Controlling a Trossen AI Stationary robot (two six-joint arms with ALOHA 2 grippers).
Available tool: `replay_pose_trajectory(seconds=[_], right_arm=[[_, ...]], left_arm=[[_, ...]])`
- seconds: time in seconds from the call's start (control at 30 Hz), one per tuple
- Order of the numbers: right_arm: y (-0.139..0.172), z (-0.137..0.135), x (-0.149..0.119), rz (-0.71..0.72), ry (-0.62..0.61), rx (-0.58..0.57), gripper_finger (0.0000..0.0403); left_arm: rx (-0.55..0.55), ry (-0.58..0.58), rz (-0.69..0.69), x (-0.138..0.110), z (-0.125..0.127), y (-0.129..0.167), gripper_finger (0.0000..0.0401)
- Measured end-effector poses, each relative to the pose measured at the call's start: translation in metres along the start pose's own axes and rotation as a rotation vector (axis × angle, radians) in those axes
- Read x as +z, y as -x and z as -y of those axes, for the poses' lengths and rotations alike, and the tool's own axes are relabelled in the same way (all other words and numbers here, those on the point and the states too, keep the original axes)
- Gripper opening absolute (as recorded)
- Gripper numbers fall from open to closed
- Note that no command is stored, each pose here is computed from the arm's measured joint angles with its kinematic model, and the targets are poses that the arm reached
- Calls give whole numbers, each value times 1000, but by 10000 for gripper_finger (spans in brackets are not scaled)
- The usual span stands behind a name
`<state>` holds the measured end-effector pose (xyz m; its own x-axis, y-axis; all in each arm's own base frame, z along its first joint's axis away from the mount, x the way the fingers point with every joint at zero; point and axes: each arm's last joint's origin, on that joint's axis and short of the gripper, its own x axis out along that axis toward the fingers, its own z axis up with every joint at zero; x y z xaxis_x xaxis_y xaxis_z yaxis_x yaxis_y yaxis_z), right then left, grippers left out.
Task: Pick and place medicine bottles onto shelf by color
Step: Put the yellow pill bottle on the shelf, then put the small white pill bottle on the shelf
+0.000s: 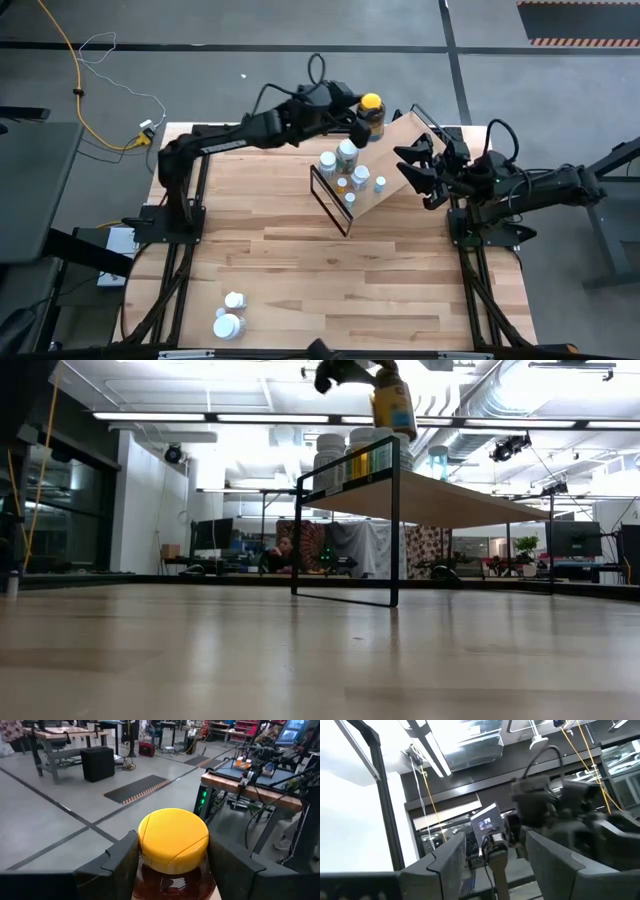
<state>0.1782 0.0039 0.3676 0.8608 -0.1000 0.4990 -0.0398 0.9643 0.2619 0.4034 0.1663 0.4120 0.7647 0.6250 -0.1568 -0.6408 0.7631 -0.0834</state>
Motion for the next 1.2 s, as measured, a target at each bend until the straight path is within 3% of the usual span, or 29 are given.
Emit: replay_pose_trajectory(seconds=[0.43,1.2], right_arm=[[0,-2,-2,-16,-3,6,199],[0,-1,-5,-47,1,-2,199]], left_arm=[[-9,-42,-93,-52,18,-44,196],[-34,-93,-111,-68,38,-43,197]])
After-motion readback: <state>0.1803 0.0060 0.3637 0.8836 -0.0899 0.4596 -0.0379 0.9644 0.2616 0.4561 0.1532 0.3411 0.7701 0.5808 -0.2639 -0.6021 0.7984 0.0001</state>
